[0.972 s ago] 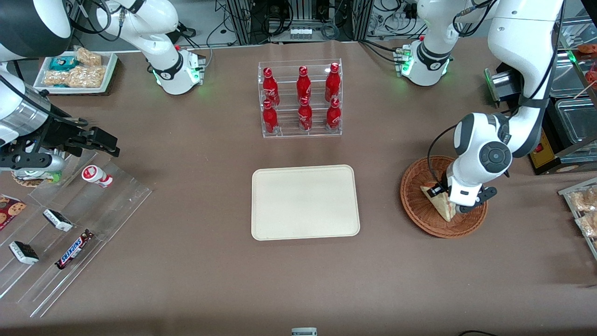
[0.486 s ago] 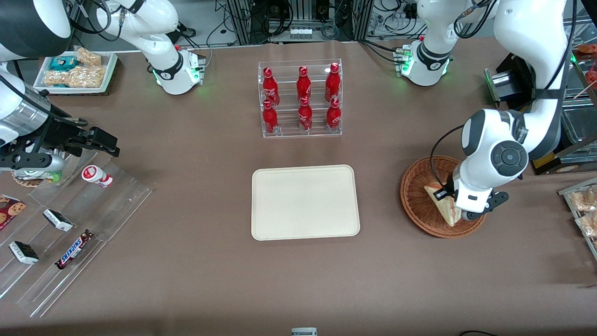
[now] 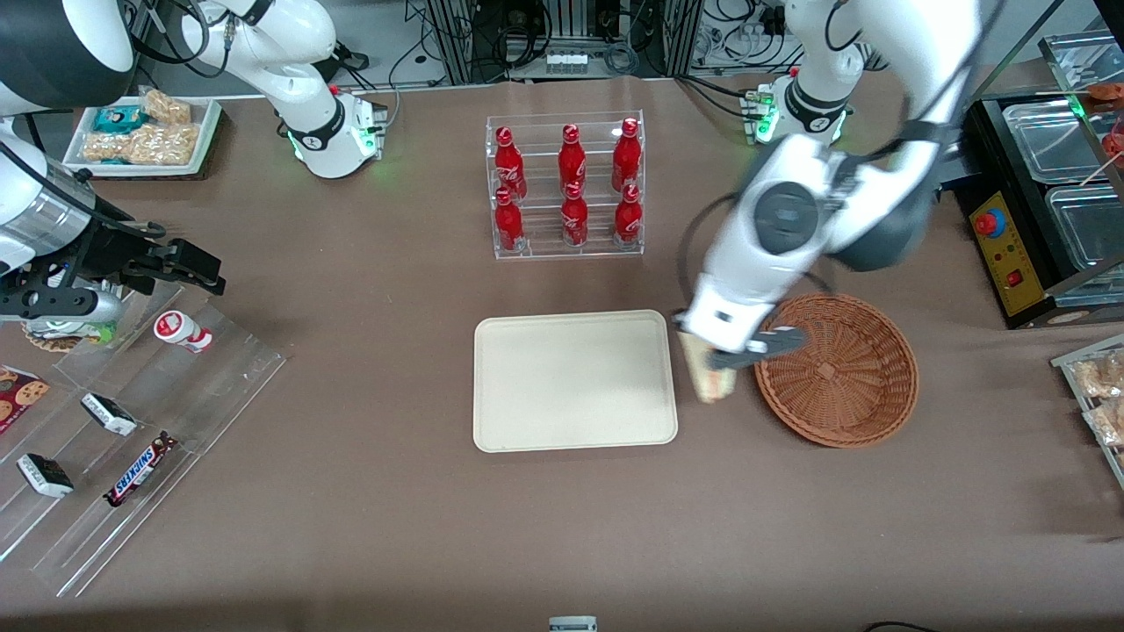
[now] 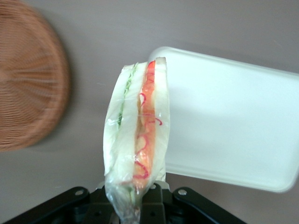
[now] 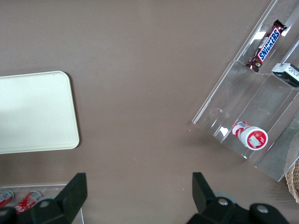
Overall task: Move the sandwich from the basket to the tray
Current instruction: 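Carry the sandwich with the left gripper over the cream tray, then lower the sandwich onto the tray and open the left gripper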
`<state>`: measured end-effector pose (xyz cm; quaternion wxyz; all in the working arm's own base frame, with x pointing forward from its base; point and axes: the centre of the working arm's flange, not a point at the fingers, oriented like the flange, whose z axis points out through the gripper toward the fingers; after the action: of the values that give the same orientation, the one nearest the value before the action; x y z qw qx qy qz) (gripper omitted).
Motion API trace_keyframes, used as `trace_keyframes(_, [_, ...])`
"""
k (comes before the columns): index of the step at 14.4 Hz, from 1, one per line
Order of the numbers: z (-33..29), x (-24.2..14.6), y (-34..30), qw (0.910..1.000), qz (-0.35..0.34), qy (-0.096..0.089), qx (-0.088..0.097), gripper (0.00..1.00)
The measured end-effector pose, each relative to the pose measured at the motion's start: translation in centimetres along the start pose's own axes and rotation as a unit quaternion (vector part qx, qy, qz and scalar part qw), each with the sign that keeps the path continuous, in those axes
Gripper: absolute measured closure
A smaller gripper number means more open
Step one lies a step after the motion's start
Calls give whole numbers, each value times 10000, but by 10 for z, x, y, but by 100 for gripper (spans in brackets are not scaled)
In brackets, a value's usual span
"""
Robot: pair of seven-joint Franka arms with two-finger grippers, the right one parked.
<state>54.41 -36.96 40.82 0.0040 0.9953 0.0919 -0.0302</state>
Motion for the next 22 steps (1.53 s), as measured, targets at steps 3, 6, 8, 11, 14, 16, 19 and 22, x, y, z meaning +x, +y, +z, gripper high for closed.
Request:
trace_keyframes(3, [56,-22,67,9987,402,244,200,86])
trace_keyframes(6, [114,-25,94,9974,603,355,196,86])
trace_keyframes(8, [135,-28,106,9963,670,517,155,86])
trace_keyframes(11, [160,-38,119,9944,674,791,179,82])
trace_keyframes(14, [171,-39,123,9934,627,941,183,56])
trace_keyframes(16, [150,-26,120,9935,398,1053,147,36])
trace_keyframes(19, [57,12,85,9889,-428,1422,75,5])
trace_keyframes(22, [-55,51,-4,9812,-1393,1330,152,0])
